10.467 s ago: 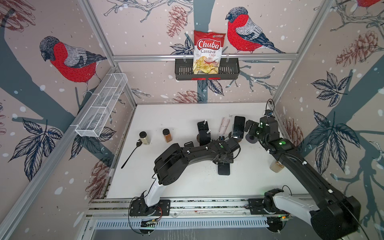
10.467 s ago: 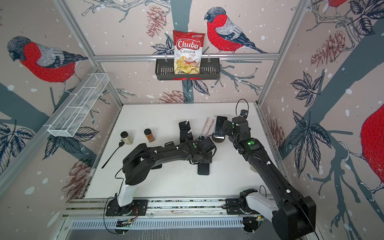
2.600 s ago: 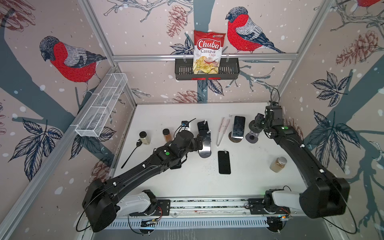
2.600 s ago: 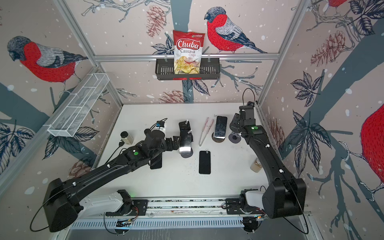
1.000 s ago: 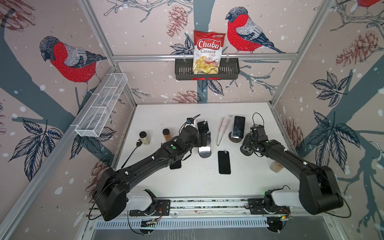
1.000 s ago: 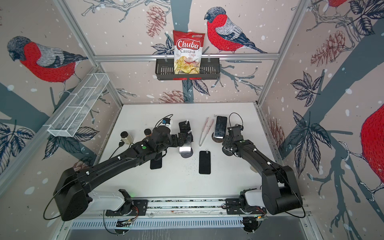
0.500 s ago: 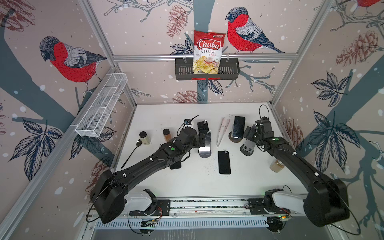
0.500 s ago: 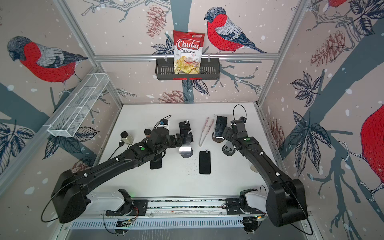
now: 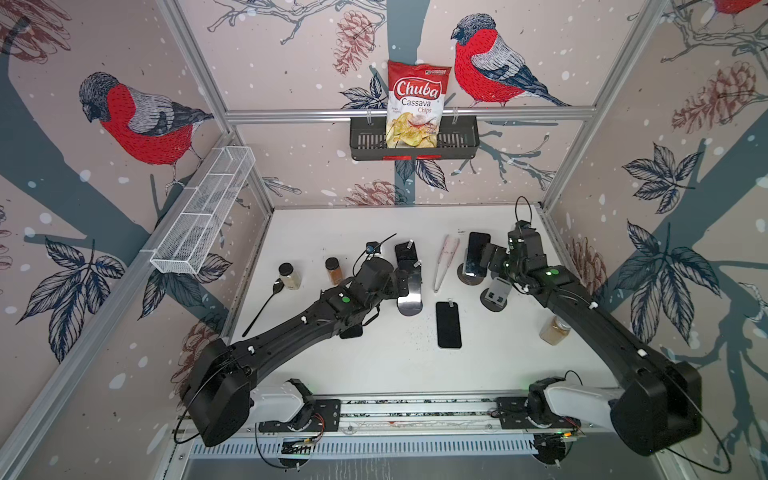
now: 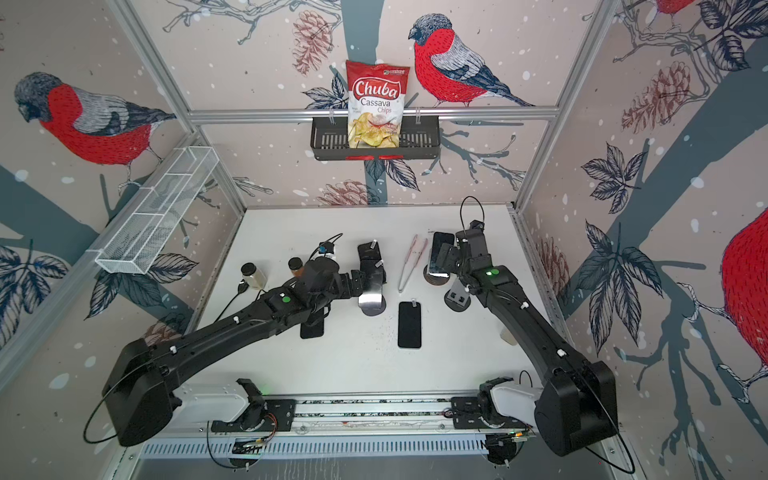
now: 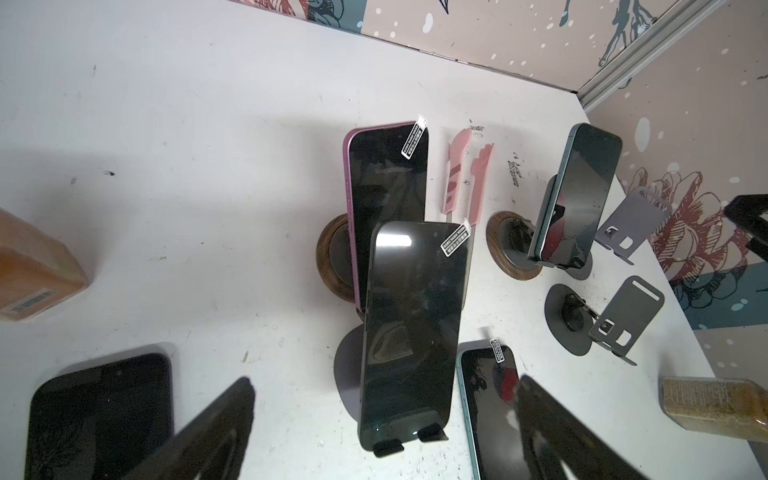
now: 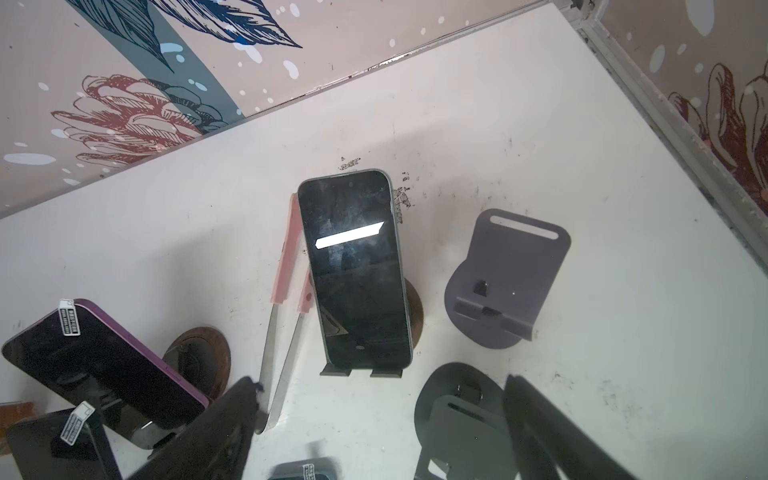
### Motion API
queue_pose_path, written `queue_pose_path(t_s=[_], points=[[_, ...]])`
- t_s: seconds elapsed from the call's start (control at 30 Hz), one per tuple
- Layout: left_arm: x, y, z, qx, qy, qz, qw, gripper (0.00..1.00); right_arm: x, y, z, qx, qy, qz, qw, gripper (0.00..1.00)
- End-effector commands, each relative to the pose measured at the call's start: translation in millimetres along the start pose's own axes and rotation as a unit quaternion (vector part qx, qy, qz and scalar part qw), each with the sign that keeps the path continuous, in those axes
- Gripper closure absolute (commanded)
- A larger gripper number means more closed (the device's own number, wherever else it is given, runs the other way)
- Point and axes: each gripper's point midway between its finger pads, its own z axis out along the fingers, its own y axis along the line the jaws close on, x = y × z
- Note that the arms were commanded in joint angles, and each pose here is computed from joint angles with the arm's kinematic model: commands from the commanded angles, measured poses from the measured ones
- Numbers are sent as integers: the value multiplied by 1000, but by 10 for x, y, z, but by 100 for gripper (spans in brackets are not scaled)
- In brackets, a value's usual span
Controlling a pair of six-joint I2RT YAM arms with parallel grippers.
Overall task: Remove the phone from the phone stand
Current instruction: 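Reach the right gripper to the teal-edged phone on its stand and grasp it, then lift the teal-edged phone off its stand with the right gripper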
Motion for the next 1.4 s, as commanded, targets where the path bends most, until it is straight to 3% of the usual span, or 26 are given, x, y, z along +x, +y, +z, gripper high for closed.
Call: queue_pose_path(t_s=[0.0, 0.83, 1.37], points=[[-24, -2, 14, 1, -8, -7, 1000, 4, -45, 62, 72, -4, -1, -13, 1000, 6], [36, 143, 85, -19, -4, 1, 1000, 4, -43, 248, 945, 5, 44, -46, 998, 5], [58, 266, 127, -34, 2, 1, 999, 4, -44, 215, 1261, 46, 54, -47, 996, 12]])
